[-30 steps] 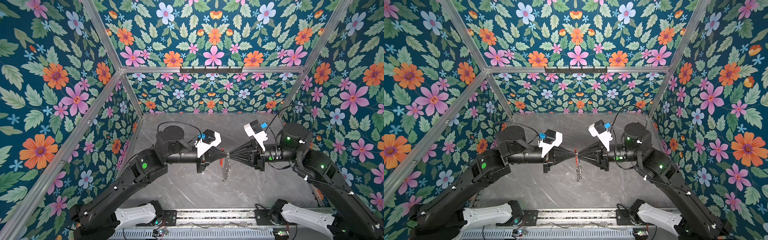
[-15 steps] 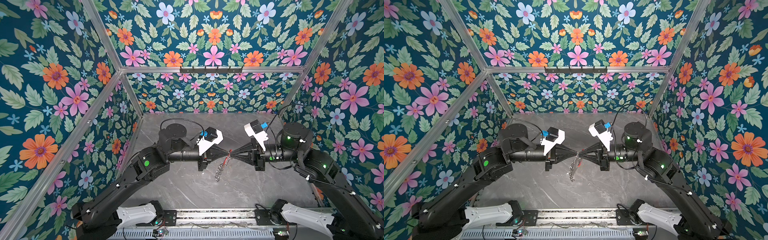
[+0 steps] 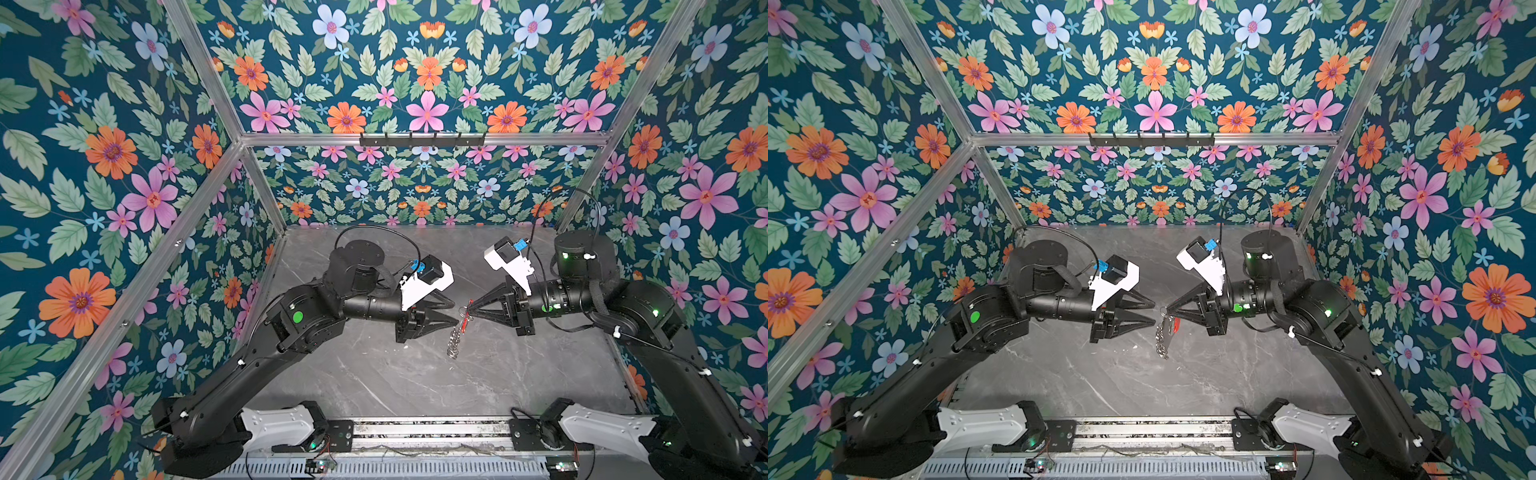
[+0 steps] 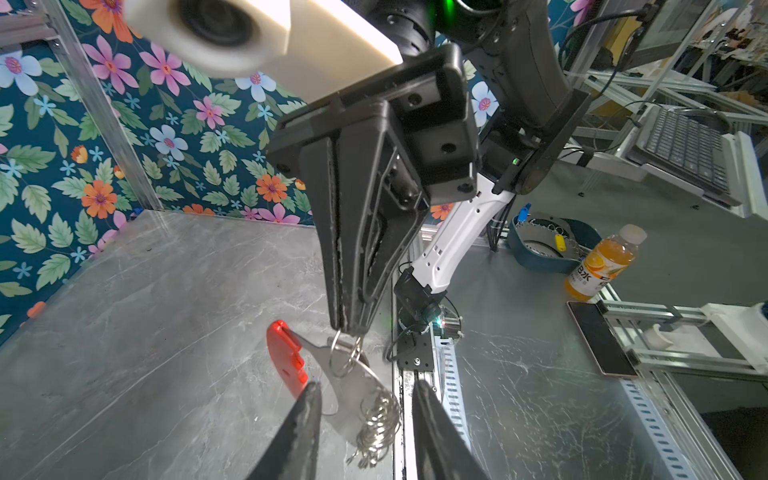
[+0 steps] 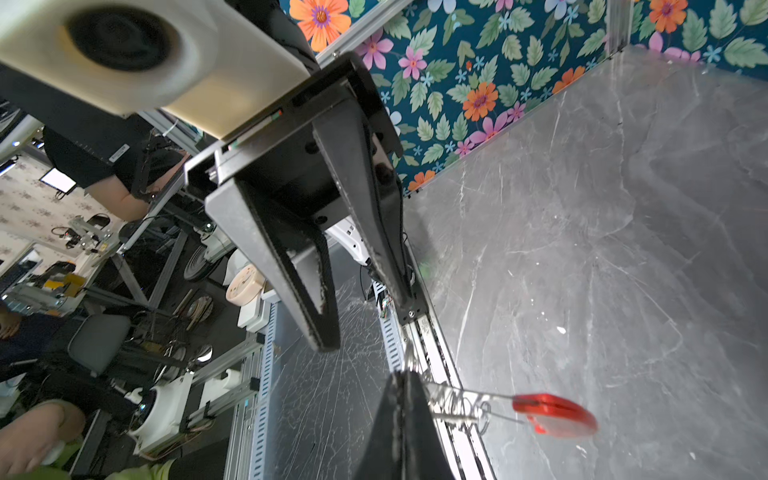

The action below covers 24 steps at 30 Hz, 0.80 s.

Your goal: Remove the keys from the keyring

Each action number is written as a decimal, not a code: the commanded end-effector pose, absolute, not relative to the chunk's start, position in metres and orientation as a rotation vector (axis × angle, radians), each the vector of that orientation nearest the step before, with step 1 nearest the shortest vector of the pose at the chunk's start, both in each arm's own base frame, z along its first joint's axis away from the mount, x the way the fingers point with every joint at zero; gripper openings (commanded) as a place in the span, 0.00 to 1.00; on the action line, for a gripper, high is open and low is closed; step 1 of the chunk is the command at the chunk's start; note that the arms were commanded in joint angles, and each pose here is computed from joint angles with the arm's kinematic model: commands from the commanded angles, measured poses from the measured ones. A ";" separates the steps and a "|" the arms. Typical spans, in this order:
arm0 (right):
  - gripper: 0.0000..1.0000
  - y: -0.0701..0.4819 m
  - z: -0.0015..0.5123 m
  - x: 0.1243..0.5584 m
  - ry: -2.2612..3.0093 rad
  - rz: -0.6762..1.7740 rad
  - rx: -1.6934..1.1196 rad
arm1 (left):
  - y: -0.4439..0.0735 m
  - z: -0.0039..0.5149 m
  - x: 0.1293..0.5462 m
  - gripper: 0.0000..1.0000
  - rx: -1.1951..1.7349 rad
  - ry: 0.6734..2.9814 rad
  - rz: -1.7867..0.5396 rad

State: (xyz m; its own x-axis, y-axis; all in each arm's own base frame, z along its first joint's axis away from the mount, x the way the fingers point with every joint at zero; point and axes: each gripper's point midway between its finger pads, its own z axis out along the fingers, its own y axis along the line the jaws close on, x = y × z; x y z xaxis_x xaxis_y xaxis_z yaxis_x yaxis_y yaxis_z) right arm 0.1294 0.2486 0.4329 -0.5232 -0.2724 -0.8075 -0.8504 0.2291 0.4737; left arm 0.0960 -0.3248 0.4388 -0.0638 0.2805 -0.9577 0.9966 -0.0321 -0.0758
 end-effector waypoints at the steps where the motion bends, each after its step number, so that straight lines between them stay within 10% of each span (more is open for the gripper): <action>1: 0.00 0.249 0.434 0.121 1.906 1.329 -1.080 | -0.325 0.438 0.087 0.42 1.465 1.420 -1.188; 24: 0.00 0.254 0.433 0.123 1.905 1.354 -1.085 | -0.336 0.432 0.090 0.15 1.512 1.455 -1.259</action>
